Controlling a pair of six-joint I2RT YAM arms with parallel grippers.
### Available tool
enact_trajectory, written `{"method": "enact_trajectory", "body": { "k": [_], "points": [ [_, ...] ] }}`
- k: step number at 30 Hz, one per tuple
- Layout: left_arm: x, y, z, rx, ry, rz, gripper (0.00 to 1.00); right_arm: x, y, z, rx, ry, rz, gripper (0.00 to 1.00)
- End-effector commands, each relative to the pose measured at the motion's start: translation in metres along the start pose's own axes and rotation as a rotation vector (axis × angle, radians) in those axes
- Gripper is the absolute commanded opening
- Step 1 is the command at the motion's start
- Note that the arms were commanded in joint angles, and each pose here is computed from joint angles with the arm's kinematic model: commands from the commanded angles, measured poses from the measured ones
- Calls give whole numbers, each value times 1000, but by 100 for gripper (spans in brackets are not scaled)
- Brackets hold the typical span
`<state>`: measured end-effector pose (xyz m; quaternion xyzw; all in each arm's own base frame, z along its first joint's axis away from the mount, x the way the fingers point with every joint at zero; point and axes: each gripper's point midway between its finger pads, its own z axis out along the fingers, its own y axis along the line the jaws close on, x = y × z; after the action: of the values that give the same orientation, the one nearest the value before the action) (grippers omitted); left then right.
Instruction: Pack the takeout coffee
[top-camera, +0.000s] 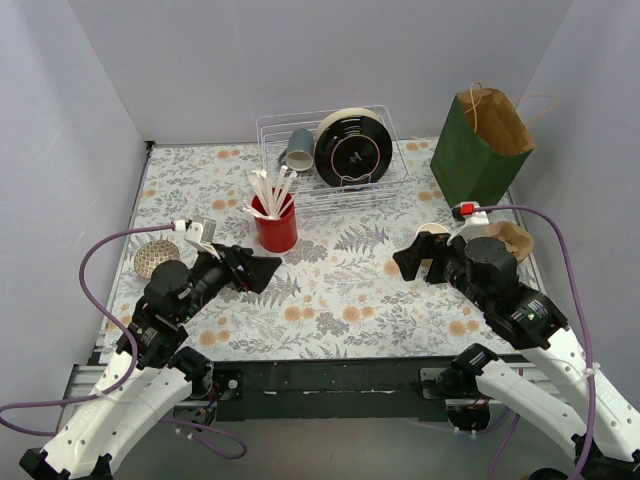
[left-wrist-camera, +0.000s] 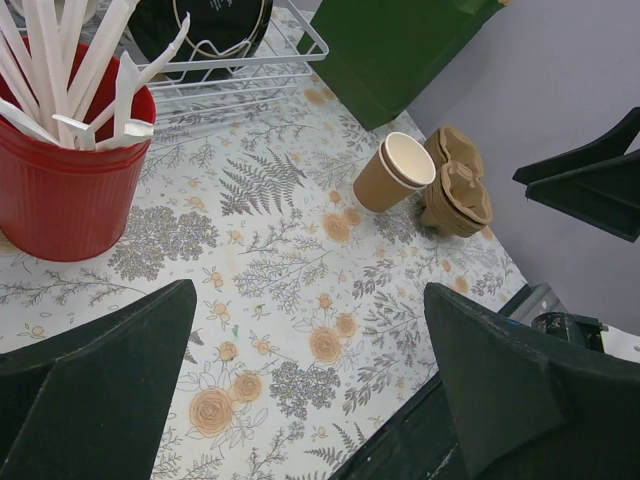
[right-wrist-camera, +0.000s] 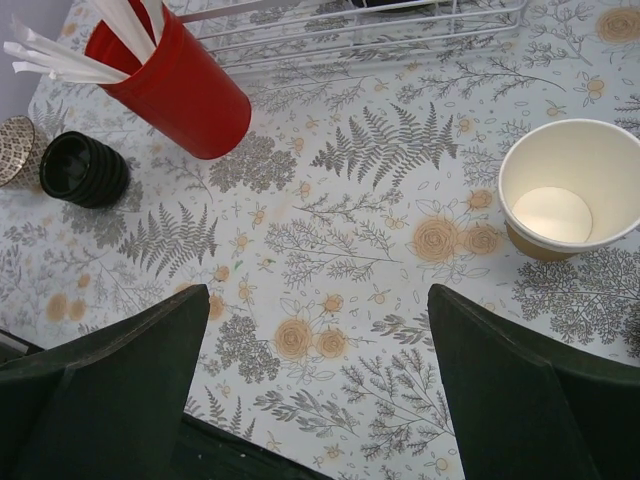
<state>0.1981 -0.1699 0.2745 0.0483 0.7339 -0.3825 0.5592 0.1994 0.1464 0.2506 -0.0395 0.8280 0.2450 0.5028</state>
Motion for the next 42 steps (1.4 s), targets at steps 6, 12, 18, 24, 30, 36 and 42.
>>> {"method": "enact_trajectory", "body": {
  "k": [6,12,18,24,30,36,42],
  "points": [
    [-12,-1,-4,-13,-34,4,98,-32,-9,-11,59,-155,59,98],
    [-14,0,-6,-21,-48,3,98,-49,-46,-12,246,-267,-46,83],
    [-12,0,-5,-16,-38,1,98,-76,-89,-13,583,-260,-218,51],
    [-11,-1,-4,-17,-33,1,98,-70,-79,29,524,-111,-315,43],
    [-12,-1,-5,-16,-38,4,98,-49,-125,54,552,90,-203,40],
    [-11,-2,-4,-8,-28,6,98,-25,-156,69,557,187,-119,37],
    [-9,-3,-3,-3,-21,7,98,-5,-179,81,557,244,-82,34]
  ]
}}
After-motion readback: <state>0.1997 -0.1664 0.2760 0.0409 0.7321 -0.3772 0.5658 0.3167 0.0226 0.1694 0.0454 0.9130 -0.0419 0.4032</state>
